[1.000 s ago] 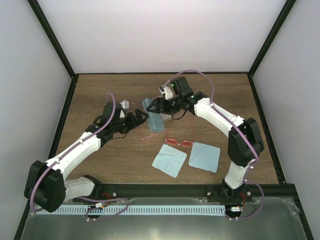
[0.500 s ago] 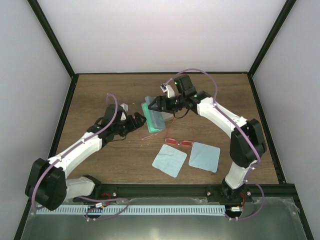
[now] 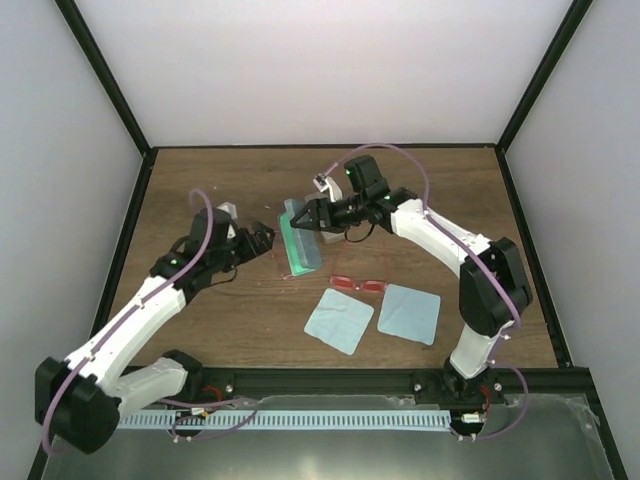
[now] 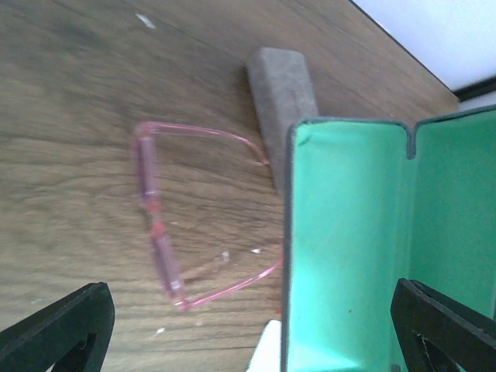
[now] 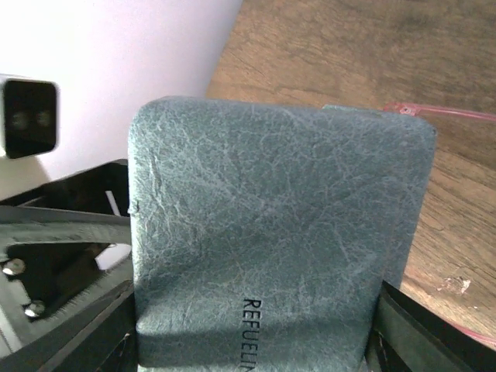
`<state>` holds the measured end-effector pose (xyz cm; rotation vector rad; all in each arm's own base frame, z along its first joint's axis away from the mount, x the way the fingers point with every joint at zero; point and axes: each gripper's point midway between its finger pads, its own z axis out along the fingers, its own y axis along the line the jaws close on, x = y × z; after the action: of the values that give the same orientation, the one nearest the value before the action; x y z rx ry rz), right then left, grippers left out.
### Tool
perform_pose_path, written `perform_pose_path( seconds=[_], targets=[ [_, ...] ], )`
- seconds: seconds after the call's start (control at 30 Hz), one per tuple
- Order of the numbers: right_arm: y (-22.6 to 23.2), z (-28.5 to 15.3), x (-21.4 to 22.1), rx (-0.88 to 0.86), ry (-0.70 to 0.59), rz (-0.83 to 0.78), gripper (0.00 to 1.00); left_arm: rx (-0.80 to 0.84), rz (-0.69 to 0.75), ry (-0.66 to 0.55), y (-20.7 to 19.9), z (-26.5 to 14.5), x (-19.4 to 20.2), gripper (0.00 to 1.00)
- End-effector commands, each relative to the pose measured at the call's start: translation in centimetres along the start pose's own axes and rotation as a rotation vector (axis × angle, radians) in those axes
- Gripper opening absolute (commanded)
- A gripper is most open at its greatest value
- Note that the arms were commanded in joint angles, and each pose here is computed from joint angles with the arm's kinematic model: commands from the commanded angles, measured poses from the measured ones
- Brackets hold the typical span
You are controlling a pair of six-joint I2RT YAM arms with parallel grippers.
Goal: Organize the sunglasses
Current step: Open the sunglasses case, then place the sunglasses case at the center of the board.
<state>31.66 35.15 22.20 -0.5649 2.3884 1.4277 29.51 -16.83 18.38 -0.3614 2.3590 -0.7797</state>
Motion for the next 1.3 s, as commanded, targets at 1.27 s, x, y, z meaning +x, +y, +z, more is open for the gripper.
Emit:
perform_pose_path(
  seconds=[1.27],
  targets=[
    [0.0, 18.4, 9.0, -0.150, 0.406, -0.147, 0.91, -0.377, -0.198, -0.161, 10.9, -6.9, -0.8, 1.00]
  ],
)
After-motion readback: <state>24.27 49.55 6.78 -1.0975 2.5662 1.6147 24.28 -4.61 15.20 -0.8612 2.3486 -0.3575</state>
